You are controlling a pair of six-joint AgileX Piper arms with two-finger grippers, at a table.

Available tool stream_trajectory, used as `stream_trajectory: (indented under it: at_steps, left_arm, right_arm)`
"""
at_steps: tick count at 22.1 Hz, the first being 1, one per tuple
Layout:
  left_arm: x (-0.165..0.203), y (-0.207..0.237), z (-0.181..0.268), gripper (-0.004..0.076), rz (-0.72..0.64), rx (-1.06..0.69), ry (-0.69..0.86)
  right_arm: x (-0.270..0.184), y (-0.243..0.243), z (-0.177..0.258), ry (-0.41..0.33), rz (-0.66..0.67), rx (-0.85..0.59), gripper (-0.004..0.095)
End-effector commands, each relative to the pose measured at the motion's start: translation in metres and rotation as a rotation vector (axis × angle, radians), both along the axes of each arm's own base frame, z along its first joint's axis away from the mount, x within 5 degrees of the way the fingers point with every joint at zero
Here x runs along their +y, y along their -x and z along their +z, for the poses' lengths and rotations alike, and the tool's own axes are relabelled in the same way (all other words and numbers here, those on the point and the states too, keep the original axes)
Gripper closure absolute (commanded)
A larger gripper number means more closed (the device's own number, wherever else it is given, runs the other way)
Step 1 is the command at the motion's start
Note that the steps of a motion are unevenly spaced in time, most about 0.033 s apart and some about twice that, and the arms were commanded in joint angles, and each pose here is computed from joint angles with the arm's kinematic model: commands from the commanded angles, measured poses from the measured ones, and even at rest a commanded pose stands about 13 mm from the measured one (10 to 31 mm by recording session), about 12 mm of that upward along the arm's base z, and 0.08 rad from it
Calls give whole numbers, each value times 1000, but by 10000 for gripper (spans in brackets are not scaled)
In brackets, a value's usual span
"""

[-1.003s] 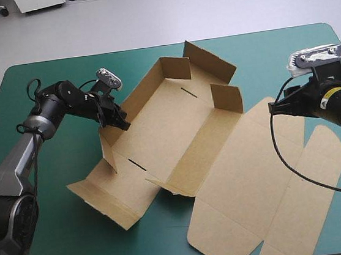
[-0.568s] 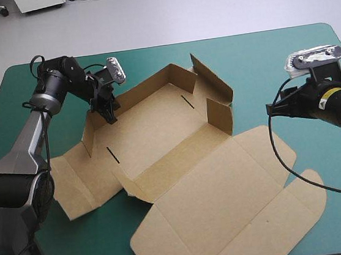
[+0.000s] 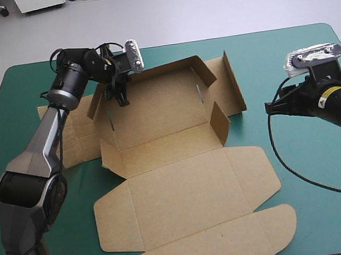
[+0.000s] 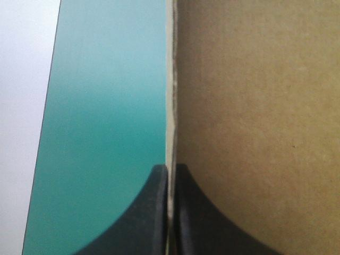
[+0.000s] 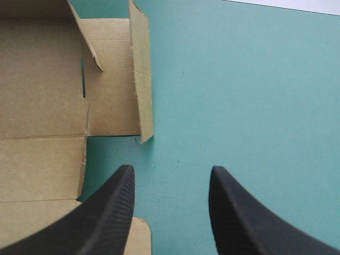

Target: Fold the box

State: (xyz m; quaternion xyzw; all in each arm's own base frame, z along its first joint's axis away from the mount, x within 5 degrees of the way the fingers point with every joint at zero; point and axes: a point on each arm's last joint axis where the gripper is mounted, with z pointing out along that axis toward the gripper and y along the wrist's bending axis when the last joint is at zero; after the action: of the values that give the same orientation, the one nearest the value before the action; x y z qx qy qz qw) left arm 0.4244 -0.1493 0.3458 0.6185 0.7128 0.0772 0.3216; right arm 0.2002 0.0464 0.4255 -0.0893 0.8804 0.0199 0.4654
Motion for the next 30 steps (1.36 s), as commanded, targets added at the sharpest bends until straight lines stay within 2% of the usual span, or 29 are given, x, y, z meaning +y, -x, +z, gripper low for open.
stream_trajectory:
  at_steps: [1, 4, 7, 10, 16, 25, 28, 30]
  left_arm:
    - [-18, 43, 68, 734, 18, -187, 109]
    - [-31, 78, 74, 734, 18, -276, 67]
    - [-46, 112, 63, 734, -43, -343, 55]
    - [-45, 140, 50, 734, 1, -392, 75]
    - [-47, 165, 43, 734, 65, -398, 117]
    - [-67, 195, 40, 734, 89, -440, 29]
    - [-68, 198, 38, 734, 80, -438, 20]
    - [-67, 198, 29, 734, 73, -436, 7]
  right_arm:
    - [-5, 1, 22, 18, -12, -139, 494]
    - [-10, -8, 30, 16, -42, -148, 494]
    - [-9, -16, 39, 23, -47, -150, 494]
    - [-6, -24, 51, 23, -39, -143, 494]
    - [-1, -45, 58, 38, -31, -79, 494]
    - [10, -99, 58, 70, -21, -33, 494]
    - [-2, -127, 54, -87, -5, -4, 494]
    - [-20, -145, 46, -167, -4, 35, 494]
